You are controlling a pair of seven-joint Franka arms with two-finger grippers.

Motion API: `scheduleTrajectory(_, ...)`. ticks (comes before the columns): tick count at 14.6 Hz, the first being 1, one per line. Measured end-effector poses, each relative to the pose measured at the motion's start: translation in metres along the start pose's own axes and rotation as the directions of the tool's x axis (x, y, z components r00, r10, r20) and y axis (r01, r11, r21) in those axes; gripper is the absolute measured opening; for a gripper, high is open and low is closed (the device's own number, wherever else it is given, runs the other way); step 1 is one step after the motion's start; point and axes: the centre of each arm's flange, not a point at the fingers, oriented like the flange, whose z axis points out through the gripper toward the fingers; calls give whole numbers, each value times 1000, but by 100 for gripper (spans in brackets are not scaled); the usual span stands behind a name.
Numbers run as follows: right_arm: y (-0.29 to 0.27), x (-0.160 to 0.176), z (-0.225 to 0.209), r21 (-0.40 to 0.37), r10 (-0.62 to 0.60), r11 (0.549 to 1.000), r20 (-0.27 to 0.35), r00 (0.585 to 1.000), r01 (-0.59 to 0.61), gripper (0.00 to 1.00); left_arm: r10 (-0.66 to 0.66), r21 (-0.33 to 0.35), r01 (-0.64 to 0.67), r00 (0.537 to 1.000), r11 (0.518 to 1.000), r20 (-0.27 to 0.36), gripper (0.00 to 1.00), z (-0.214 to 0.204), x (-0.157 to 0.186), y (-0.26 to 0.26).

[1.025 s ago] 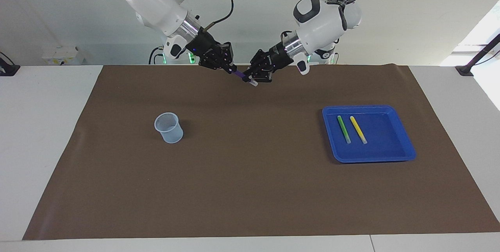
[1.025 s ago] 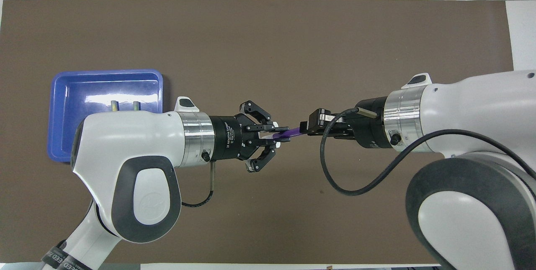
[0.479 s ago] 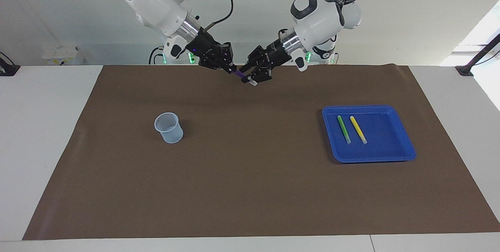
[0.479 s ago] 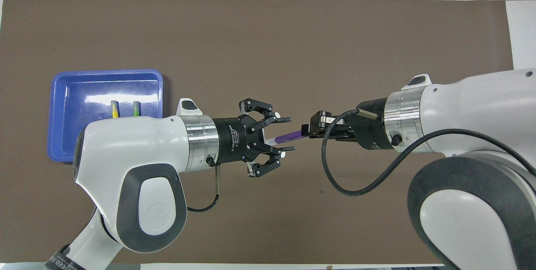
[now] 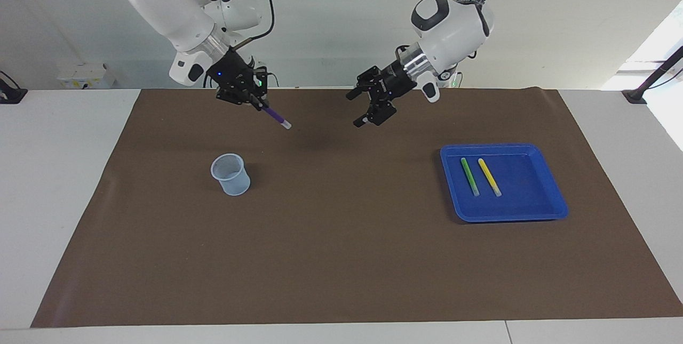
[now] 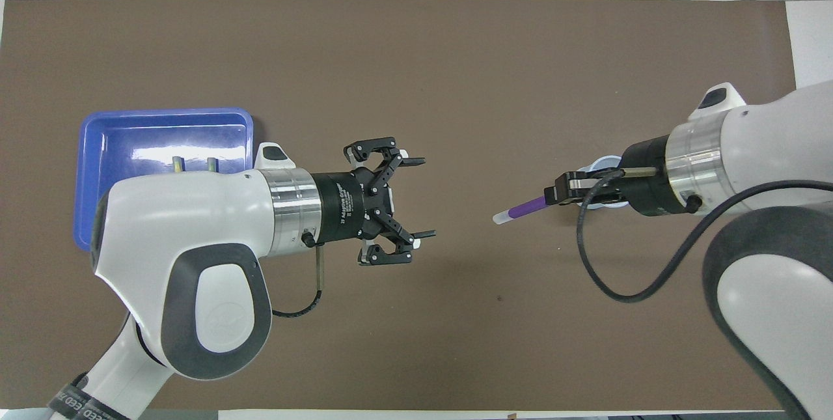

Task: Transfer and insert pens with both arms
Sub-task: 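Carry the purple pen into the cup with the right gripper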

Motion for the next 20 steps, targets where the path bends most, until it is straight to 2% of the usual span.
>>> scheduleTrajectory(3, 13, 7, -3, -124, -138, 982, 22, 990, 140, 17, 15, -29, -16, 999, 999, -51, 100, -21, 21, 20)
scheduleTrajectory(6, 39, 15, 6, -198, -248, 946, 71, 966, 257, 17, 103, -23, -105, 991, 994, -83, 100, -25, 28, 24)
scheduleTrajectory(8, 70, 18, 16, -212, -289, 928, 102, 952, 305, 17, 198, 4, -199, 975, 980, -100, 100, -31, 38, 28)
scheduleTrajectory(10, 87, 18, 27, -208, -304, 923, 118, 945, 323, 17, 366, 85, -357, 918, 930, -150, 100, -40, 54, 32)
scheduleTrajectory(11, 90, 18, 33, -208, -304, 923, 120, 945, 324, 17, 469, 144, -450, 869, 881, -158, 100, -43, 61, 31)
scheduleTrajectory(14, 94, 17, 54, -218, -310, 920, 107, 945, 326, 17, 688, 291, -636, 714, 714, -127, 100, -54, 78, 28)
scheduleTrajectory(17, 100, 13, 78, -220, -309, 919, 107, 945, 326, 17, 829, 418, -732, 550, 537, -102, 100, -62, 91, 27)
scheduleTrajectory(18, 101, 10, 85, -216, -307, 921, 116, 945, 325, 17, 873, 471, -752, 480, 460, -85, 100, -62, 95, 25)
scheduleTrajectory(20, 105, 6, 95, -213, -302, 922, 124, 945, 322, 17, 930, 542, -777, 367, 321, -24, 100, -62, 101, 22)
